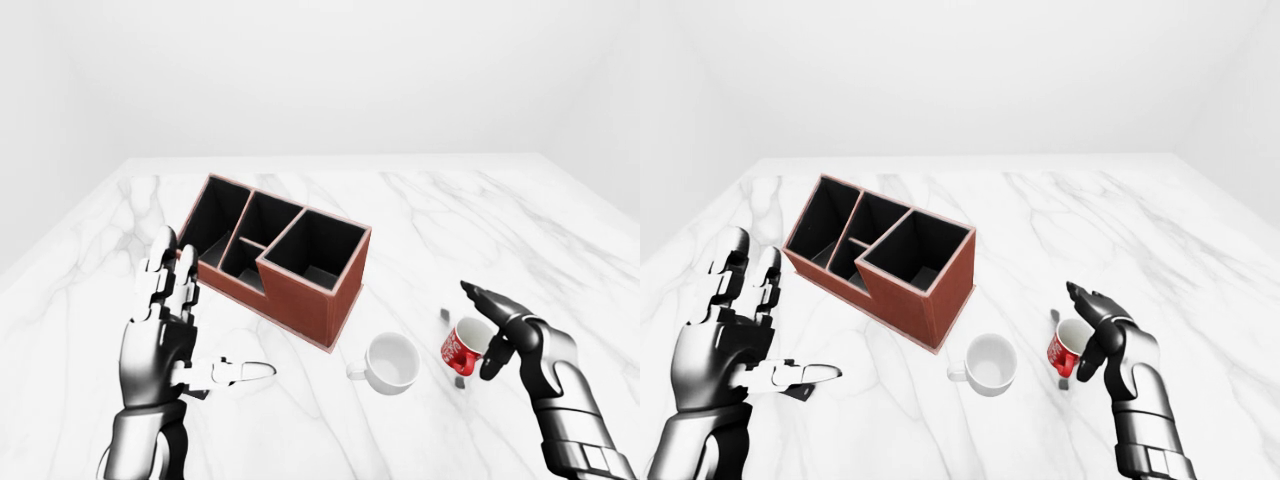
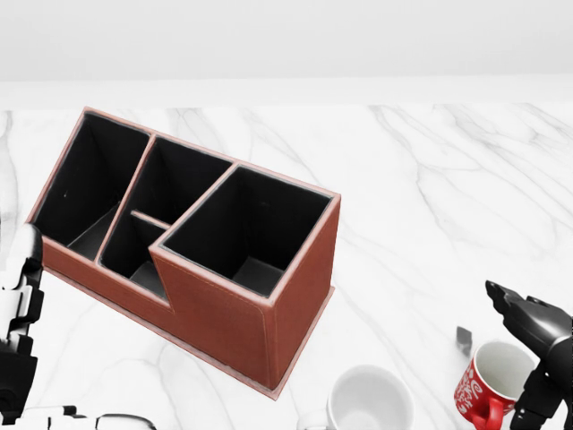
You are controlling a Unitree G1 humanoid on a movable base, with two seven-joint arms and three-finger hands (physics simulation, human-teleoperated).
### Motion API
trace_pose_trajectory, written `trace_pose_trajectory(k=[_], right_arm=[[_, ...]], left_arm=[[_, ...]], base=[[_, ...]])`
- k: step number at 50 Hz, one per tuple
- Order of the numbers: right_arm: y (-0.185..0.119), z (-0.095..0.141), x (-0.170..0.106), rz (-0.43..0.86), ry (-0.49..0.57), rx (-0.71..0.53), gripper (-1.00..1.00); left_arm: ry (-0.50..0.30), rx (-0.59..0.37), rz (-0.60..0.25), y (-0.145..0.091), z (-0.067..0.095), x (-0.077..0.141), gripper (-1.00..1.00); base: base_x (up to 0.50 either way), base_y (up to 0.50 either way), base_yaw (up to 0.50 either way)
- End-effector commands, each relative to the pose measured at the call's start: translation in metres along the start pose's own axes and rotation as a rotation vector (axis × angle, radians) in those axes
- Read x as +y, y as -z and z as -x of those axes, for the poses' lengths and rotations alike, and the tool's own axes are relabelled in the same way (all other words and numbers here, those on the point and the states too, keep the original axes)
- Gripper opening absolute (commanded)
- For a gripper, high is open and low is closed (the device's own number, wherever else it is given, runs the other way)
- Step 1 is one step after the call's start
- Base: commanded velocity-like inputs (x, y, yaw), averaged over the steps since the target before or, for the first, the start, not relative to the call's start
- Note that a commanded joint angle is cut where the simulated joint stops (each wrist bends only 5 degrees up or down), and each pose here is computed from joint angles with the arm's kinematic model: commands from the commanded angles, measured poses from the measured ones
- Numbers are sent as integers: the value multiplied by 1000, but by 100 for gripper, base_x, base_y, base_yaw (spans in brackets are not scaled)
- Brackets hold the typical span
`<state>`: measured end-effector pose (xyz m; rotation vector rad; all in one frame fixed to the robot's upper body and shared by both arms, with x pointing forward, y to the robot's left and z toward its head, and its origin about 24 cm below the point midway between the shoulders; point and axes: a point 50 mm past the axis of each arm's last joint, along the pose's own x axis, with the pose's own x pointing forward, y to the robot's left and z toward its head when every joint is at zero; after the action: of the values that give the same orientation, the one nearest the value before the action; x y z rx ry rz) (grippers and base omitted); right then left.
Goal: Pick up the red mug and place it to the right of the caddy.
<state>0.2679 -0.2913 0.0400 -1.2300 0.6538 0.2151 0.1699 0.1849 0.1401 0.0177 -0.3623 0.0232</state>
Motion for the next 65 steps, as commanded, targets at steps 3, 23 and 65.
trace_pose_trajectory(k=[3,23,65], right_arm=[[-2,-1,5,9,-7,0,100],[2,-4,11,1,-13,10,100],[-17,41,-50,56,210,-65,-100]], left_arm=[[-2,-2,0,-1,0,1,100],[1,6,1,2,-1,0,100],[5,-14,3,-5,3,-1,100]], base=[[0,0,0],[0,0,0],[0,0,0]])
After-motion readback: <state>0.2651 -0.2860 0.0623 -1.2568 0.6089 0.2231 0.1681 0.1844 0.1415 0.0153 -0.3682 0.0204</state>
